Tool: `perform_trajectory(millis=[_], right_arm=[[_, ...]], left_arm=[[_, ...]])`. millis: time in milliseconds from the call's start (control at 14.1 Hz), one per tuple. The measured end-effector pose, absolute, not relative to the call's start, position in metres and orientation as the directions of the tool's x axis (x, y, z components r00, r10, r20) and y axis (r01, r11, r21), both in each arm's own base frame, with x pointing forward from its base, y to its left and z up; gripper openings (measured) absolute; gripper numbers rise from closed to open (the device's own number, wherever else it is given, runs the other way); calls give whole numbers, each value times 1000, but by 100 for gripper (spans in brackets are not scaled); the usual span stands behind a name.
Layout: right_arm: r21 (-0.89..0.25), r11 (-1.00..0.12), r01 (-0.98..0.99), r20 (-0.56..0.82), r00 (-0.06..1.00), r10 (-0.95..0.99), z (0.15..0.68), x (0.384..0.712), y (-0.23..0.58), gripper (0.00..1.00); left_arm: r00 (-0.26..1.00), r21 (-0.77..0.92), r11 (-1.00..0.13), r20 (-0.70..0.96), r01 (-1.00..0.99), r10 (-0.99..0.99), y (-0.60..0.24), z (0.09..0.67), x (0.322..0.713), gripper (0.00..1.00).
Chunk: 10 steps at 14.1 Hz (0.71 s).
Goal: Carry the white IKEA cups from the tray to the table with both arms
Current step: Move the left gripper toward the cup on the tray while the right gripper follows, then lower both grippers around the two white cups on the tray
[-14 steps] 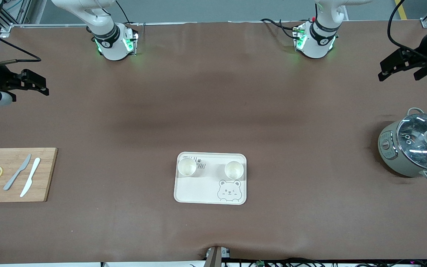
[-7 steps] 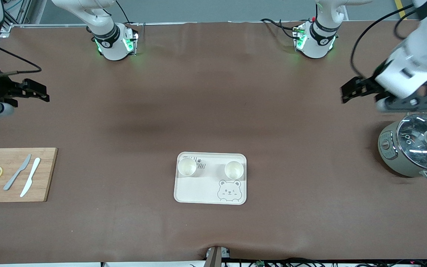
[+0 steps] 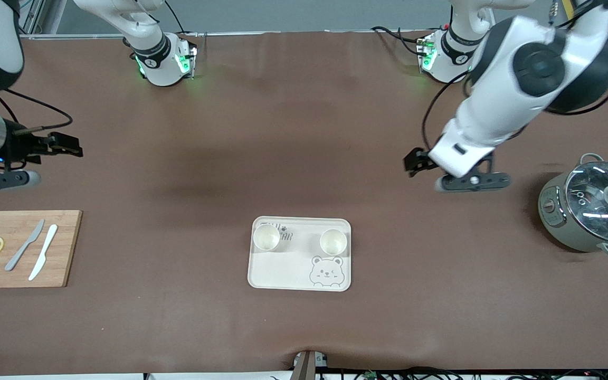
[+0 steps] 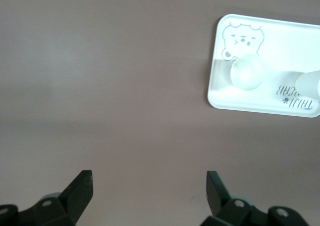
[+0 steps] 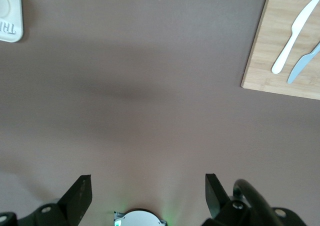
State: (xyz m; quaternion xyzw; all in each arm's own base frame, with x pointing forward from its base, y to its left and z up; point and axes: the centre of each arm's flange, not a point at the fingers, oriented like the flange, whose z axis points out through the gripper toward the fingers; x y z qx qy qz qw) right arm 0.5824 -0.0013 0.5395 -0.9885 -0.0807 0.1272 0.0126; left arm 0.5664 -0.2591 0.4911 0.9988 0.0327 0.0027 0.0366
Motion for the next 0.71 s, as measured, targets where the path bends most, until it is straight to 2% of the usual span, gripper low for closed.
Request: perform_trajectory(millis=[355, 497, 569, 640, 711], right_arm=[[-57, -994, 95, -277, 955, 107, 511, 589, 7, 100], [-77, -997, 10, -267, 963, 30, 496, 591, 22, 100], [-80, -997, -17, -258, 966, 5, 486, 592, 31, 100], [-75, -996, -43, -249, 968, -23, 477, 593, 41, 100], [-64, -995, -74, -242, 969, -56, 469, 593, 54, 100]], left_arm=[[988, 39, -989, 57, 142, 144, -323, 401, 557, 100], [978, 19, -984, 102, 179, 180, -348, 369, 556, 93], [976, 10, -983, 118, 184, 184, -356, 353, 557, 87], [973, 10, -981, 130, 193, 193, -362, 340, 560, 86], [968, 20, -978, 138, 208, 209, -367, 332, 565, 79]])
